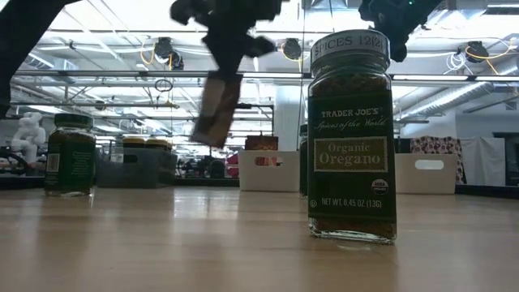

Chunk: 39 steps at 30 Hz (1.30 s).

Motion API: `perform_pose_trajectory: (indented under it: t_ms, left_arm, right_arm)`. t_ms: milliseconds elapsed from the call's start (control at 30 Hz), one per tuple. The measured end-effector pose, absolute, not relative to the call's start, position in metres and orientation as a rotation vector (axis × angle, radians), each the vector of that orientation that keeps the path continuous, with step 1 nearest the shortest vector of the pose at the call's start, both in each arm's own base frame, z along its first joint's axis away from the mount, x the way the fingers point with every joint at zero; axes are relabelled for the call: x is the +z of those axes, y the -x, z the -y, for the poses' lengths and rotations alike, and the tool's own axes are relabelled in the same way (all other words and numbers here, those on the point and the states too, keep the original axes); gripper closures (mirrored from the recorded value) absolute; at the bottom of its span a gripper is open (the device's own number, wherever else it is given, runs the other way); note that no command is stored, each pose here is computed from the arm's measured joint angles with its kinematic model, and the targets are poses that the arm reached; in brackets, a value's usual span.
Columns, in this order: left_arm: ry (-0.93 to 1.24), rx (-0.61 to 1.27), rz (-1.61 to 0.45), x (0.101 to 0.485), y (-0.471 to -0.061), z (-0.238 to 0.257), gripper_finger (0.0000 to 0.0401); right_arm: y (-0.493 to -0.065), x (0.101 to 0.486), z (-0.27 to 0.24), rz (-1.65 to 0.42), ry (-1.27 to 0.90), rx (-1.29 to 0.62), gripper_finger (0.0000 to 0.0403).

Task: Sort spices by type
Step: Adjust the brown seasoning packs in the left white bin

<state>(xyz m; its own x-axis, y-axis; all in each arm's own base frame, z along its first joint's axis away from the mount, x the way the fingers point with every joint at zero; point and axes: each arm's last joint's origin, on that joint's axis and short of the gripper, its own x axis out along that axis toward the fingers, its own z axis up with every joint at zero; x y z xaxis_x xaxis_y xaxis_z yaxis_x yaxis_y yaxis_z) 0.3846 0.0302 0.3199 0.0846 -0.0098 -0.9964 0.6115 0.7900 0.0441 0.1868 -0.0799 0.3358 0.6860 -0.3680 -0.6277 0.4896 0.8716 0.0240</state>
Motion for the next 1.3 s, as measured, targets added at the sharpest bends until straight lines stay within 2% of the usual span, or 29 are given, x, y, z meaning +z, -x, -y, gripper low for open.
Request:
perform_pose_trajectory:
  t_ms: [167, 433, 567, 833, 1033, 1300]
  left_arm:
    - [-0.560, -0.506, -1.442, 0.292, -0.380, -0.020, 0.0401]
    - [-0.543, -0.323, -1.194, 0.306, -0.345, -0.023, 0.0401]
    - [-0.627, -0.207, -1.125, 0.313, -0.328, -0.034, 0.0401]
    - [-0.815, -0.114, -1.006, 0.321, -0.333, -0.075, 0.0401]
    - [-0.787, 0.024, -0.919, 0.329, -0.332, -0.114, 0.0401]
    - [-0.757, -0.025, -0.873, 0.323, -0.338, -0.122, 0.0401]
  right_arm:
    - [-0.187, 0.336, 0.080, -0.658, -0.196, -0.483, 0.0403]
    - [-0.187, 0.336, 0.080, -0.659, -0.196, -0.483, 0.0403]
    - [-0.187, 0.336, 0.080, -0.658, -0.196, -0.483, 0.0403]
    - [-0.188, 0.337, 0.080, -0.630, -0.222, -0.493, 0.0403]
    - [-0.188, 0.338, 0.080, -0.623, -0.243, -0.494, 0.0403]
    - [-0.188, 0.338, 0.080, -0.620, -0.253, -0.498, 0.0403]
